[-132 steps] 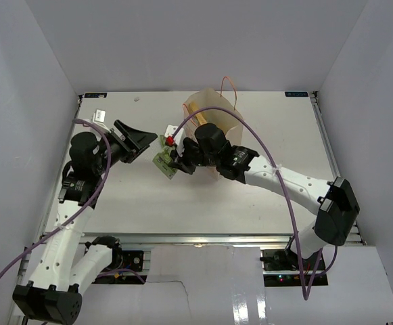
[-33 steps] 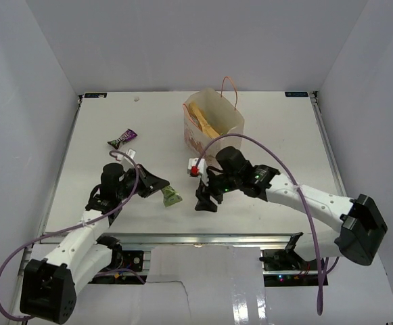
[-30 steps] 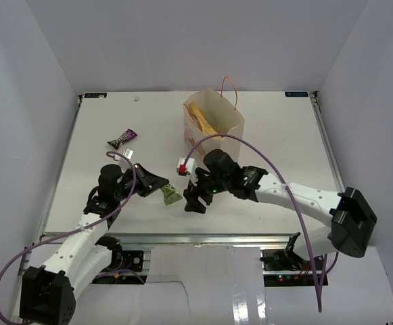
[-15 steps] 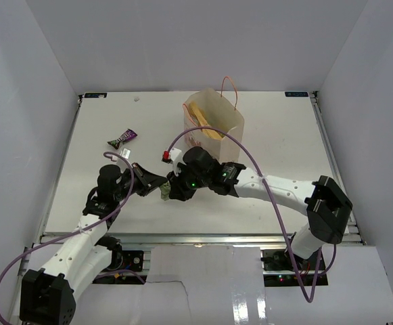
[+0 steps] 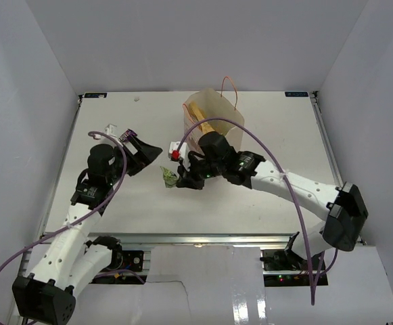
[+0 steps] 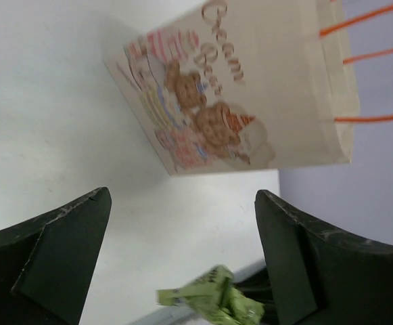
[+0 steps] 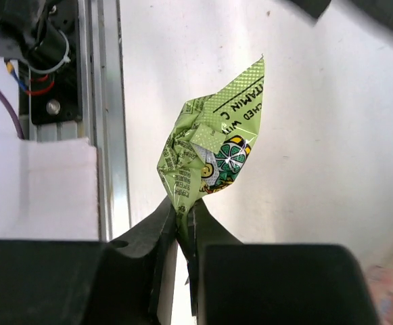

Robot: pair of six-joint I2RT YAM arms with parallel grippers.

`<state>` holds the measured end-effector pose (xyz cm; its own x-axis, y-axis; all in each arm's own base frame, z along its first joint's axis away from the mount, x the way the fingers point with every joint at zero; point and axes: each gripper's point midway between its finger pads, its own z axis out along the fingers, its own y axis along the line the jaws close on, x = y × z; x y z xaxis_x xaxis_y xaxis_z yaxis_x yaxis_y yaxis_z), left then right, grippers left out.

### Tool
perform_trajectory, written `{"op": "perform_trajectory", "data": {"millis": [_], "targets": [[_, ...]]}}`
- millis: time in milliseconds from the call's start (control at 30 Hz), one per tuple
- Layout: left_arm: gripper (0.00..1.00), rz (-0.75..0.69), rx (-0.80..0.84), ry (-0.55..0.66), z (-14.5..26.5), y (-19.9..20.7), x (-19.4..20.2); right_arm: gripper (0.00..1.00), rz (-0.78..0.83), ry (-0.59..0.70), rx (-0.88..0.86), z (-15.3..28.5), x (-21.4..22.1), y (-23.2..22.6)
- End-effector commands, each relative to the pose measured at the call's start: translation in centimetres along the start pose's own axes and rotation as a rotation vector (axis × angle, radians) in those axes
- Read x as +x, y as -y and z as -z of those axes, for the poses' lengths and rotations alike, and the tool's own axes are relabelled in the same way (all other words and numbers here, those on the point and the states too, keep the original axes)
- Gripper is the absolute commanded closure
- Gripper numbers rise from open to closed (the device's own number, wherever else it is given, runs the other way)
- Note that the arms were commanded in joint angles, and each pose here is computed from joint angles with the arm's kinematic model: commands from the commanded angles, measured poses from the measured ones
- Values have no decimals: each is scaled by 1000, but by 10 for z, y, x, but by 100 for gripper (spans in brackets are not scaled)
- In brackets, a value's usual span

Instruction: Place the snacks into the paper bag

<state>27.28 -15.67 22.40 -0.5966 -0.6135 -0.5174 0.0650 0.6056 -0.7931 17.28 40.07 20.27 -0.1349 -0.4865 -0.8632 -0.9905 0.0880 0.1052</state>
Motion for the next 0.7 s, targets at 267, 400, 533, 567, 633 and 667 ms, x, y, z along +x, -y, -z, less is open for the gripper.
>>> {"op": "perform_trajectory", "data": {"millis": [267,400,533,567,633,667], "targets": [[2,-314,-483,160,25,-58,-67,92,468,312,311,162,-152,59],[2,-299,-529,129,18,-74,-63,92,424,325,527,204,-163,110],[2,-246,-549,95,8,-85,-59,92,364,256,624,203,-133,152],[2,-236,-551,93,7,-87,-59,92,344,232,634,199,-123,164],[2,-219,-549,95,6,-88,-61,92,317,192,664,192,-106,178],[2,-197,-554,99,6,-91,-63,92,312,178,695,191,-102,187]]}}
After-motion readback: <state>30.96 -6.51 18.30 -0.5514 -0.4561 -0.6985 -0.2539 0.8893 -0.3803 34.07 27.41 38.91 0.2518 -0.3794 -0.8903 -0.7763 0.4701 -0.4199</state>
